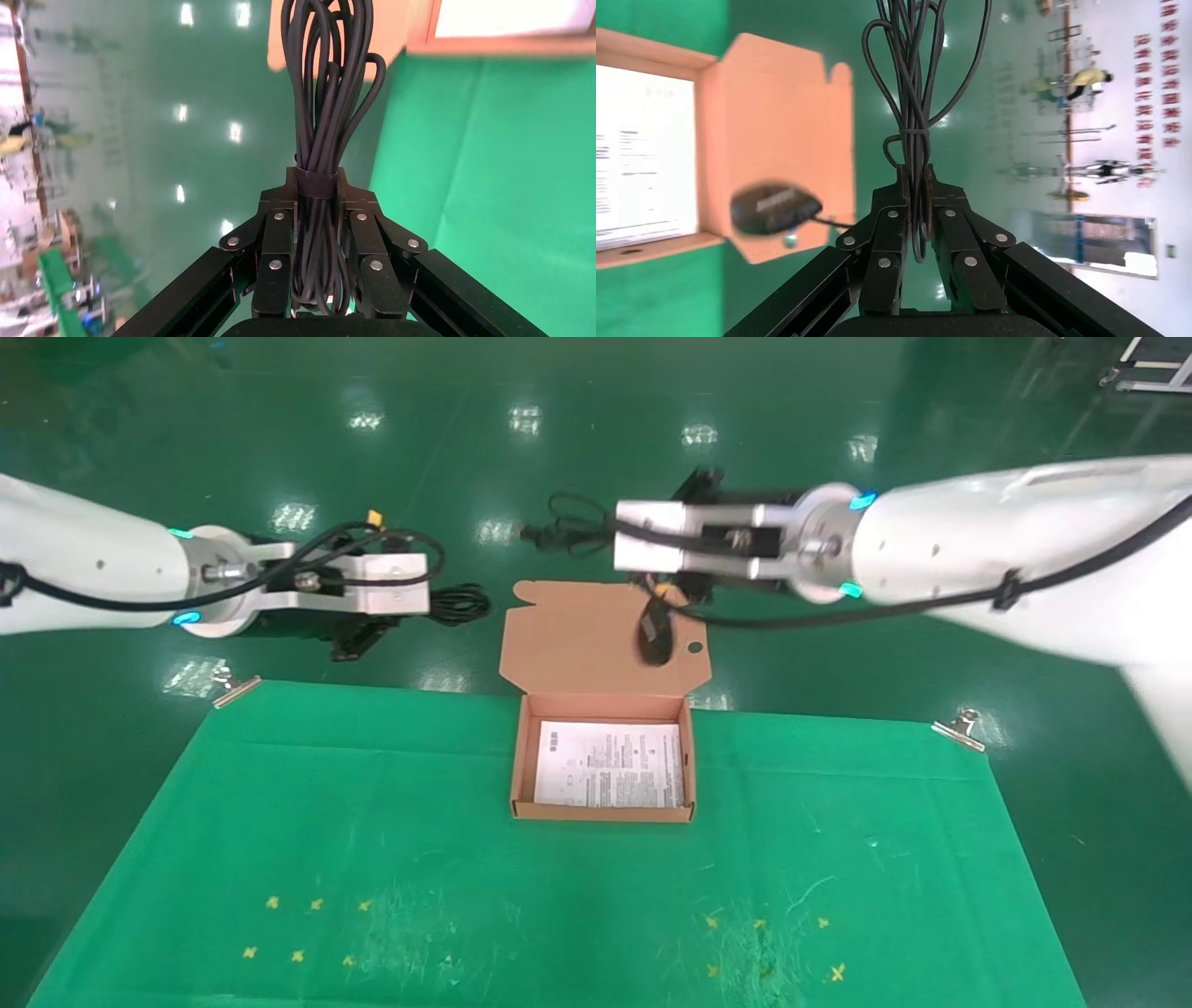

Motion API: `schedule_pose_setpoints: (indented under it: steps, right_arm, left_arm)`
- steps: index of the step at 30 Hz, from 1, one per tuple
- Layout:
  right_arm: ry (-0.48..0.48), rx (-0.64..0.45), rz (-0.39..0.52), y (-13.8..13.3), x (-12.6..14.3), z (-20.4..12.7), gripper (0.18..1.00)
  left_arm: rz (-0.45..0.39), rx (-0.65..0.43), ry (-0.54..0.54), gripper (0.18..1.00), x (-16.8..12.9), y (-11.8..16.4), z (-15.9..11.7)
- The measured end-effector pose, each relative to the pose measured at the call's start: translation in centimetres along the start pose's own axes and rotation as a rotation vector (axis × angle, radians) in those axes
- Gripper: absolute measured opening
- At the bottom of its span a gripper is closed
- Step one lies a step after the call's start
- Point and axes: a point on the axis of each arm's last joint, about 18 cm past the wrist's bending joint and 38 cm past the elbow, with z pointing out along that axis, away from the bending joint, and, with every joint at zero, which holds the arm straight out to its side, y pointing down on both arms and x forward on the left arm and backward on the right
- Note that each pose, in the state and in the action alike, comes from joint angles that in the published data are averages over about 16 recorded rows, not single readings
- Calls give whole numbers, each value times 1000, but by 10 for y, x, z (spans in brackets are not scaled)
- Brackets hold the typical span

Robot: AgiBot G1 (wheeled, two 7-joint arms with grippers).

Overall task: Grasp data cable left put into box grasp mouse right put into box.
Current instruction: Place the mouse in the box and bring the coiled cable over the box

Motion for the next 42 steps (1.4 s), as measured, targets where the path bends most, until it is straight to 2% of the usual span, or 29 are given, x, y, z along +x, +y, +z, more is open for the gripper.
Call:
schedule_pose_setpoints:
  steps: [12,18,23,34,42]
  right_arm:
    - [-95,25,38,-9,-47,42,208]
    - [-139,48,71,-16,-71,61,208]
    - [-165,62,132,-18,-91,72,208]
    - [-229,-3,315,9,-136,86,208]
    - [-291,-69,341,28,-157,86,208]
  left_arm:
    - [-19,-176,21,272,16,34,5]
    - [-26,-211,24,272,19,42,3]
    - [-28,-218,23,272,21,44,2]
    - [-28,-219,22,272,21,44,1]
    - [-28,-216,25,271,22,43,2]
